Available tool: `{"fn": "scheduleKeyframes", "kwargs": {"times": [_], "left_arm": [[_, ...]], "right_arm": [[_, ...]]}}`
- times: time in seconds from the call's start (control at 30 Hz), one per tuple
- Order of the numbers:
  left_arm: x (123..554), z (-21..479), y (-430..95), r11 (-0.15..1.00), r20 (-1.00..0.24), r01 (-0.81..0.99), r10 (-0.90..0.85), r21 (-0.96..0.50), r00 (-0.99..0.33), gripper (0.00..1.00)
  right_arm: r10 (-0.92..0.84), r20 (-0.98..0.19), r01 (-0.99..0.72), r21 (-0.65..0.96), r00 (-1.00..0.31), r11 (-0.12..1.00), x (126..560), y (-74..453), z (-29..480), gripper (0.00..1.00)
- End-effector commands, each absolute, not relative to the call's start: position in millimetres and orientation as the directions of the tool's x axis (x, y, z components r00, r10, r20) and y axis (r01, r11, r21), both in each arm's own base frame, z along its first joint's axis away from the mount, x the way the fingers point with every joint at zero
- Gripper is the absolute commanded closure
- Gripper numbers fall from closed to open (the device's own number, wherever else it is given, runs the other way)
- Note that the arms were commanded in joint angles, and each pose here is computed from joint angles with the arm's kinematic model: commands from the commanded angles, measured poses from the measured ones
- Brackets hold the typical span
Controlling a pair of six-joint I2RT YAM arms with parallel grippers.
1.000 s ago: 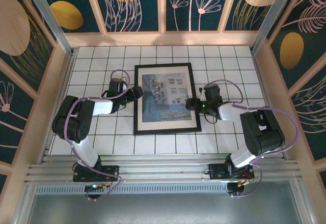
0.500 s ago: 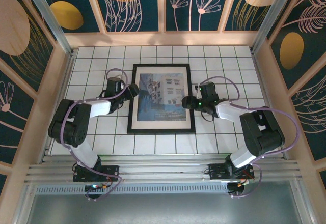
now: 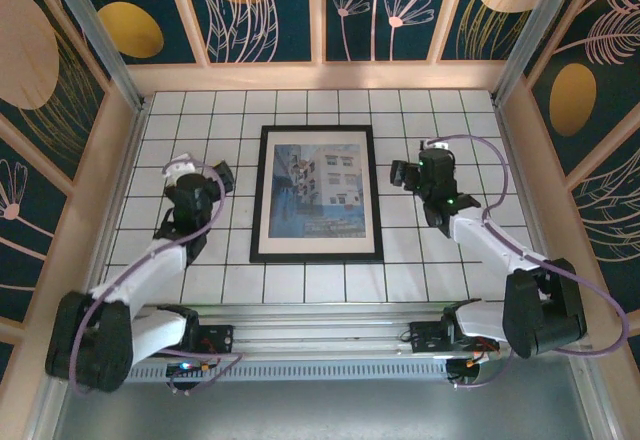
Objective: Put the photo into the frame
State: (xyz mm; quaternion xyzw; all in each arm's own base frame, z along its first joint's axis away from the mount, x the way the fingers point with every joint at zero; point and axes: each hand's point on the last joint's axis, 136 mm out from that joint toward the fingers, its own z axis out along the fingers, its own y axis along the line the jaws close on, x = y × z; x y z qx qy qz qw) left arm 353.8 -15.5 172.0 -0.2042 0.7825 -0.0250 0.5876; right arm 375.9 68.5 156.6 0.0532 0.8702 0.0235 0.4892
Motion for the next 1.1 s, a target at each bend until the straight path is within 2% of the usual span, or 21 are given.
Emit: {"fn": "scheduleKeyframes", "kwargs": {"times": [0.0,0.07,0.2,0.33,0.53,0.63,0.83,1.07], "left_arm": [[326,183,25,0.888,-0.968,-0.426,-0.233,-0.172,-0.095,0.01],[309,186,41,0.863,-0.981,-0.482,-0.191,-0.150,-0.036,0.01],[294,179,58,0.851,-0.993,-0.516,-0.115,-0.095,-0.006,0.01],[296,164,71,0.831,-0.993,-0.548,-0.119,-0.093,-0.012,0.01],[337,150,54,0.897,-0.993,-0.443,-0.053,0.000,-0.108,0.01],[346,157,48,0.920,-0.997,-0.391,-0.039,-0.013,-0.059,0.01],[367,152,36,0.958,-0.993,-0.286,-0.045,-0.013,-0.107,0.01],[372,141,16,0.988,-0.998,-0.148,-0.049,-0.042,-0.044,0.01]], "right_arm": [[0.147,-0.896,0.196,0.069,-0.418,0.978,379,33,153,0.01],[0.158,-0.908,0.236,0.068,-0.388,0.969,378,19,143,0.01],[0.152,-0.922,0.307,0.038,-0.356,0.951,382,-2,138,0.01],[0.070,-0.952,0.277,-0.016,-0.297,0.961,382,-4,139,0.01],[0.062,-0.981,0.216,0.022,-0.183,0.976,373,-8,134,0.01],[0.062,-0.984,0.195,0.029,-0.166,0.980,375,-10,136,0.01],[0.070,-0.993,0.147,0.055,-0.099,0.988,379,-13,141,0.01],[0.127,-0.990,0.112,0.120,-0.056,0.986,368,-21,131,0.01]]}}
